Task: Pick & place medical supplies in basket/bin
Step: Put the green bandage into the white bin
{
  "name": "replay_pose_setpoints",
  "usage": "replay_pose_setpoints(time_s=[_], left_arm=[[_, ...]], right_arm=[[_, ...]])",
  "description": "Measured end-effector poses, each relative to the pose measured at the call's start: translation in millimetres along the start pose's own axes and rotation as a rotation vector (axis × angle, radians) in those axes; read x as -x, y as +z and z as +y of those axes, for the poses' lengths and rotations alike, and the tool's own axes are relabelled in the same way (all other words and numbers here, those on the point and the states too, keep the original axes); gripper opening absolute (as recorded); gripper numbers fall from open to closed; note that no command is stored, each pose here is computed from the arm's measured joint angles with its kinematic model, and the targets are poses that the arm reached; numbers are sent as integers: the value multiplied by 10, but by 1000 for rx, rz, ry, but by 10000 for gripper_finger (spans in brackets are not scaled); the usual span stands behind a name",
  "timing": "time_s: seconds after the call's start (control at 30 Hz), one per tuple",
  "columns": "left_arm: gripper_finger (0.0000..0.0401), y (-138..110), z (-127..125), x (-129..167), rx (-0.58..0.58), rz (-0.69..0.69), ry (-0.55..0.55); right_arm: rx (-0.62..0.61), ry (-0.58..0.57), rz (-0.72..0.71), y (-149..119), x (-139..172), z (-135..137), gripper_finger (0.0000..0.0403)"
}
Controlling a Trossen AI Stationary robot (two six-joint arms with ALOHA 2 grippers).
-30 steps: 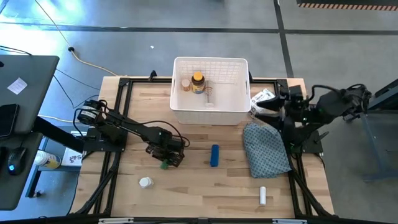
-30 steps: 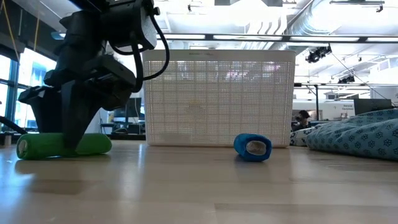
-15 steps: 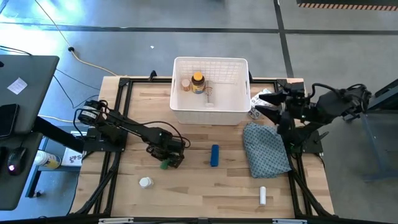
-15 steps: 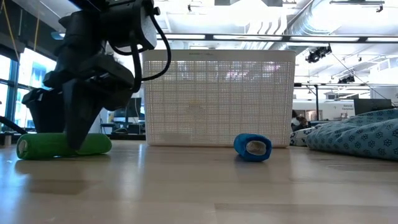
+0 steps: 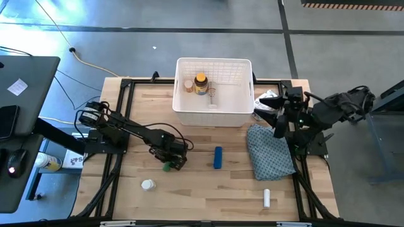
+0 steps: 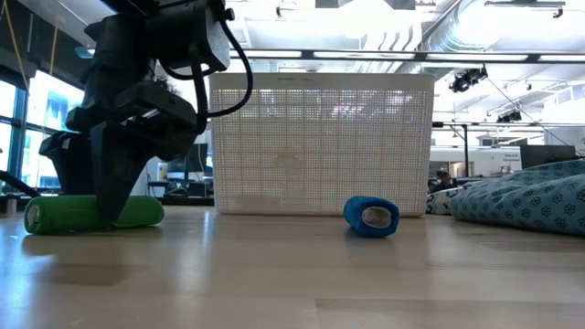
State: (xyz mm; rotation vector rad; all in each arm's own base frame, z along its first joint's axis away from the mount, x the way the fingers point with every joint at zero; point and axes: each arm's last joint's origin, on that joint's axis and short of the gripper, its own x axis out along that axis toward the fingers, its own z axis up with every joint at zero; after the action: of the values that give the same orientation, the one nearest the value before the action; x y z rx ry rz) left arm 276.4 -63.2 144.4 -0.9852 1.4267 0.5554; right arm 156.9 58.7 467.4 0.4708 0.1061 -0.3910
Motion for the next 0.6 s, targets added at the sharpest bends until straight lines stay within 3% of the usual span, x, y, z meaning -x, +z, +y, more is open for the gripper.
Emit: replay_pose_setpoints(time_s=[0.6], left_arm=[[260, 13, -26, -3, 70, -9, -32]], right_arm=[[29, 62, 44, 11, 47, -27, 259]])
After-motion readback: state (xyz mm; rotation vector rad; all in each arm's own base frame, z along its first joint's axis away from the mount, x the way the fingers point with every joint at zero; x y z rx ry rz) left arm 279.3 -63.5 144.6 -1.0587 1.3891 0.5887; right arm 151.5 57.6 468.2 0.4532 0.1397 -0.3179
